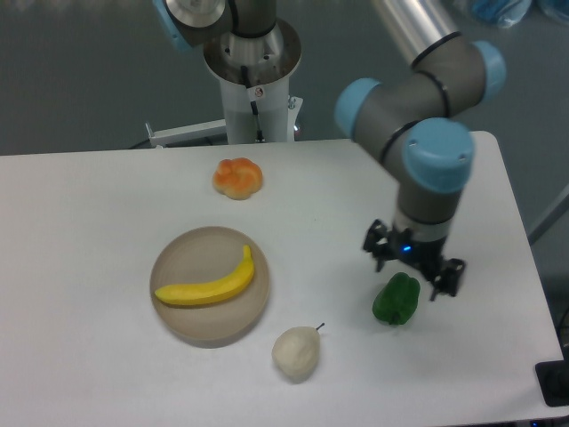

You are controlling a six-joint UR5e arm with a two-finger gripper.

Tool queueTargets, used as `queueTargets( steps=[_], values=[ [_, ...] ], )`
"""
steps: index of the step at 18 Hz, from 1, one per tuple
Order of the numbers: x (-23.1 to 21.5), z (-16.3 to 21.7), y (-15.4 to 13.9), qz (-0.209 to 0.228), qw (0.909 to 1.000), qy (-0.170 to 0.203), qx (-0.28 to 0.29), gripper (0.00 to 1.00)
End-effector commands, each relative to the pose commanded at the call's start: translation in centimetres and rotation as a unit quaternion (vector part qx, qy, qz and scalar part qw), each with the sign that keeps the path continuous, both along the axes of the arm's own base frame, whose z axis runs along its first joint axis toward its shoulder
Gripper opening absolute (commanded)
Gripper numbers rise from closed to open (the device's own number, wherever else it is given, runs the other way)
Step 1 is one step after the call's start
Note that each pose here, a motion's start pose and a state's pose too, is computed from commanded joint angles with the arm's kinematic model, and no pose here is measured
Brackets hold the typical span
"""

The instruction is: Place bananas on a plate

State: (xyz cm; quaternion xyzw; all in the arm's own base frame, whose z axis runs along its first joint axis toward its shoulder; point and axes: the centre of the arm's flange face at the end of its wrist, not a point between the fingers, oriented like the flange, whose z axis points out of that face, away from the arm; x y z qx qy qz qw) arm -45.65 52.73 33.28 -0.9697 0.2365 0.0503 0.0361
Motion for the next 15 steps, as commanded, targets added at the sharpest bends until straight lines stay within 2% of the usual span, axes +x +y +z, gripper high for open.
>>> queueTargets(
  steps=[3, 6, 10, 15],
  values=[
    [-2.2, -1.4, -1.6, -0.033, 0.9987, -0.025, -0.029, 1.00],
    [-2.9, -3.1, -2.2, -0.040, 0.9963, -0.013, -0.074, 1.00],
    [-2.6, -4.7, -1.3, -0.048, 0.9953, -0.017, -0.082, 1.00],
    [-2.0, -4.6, -0.5, -0.054, 0.9960, -0.023, -0.068, 1.00]
  ],
)
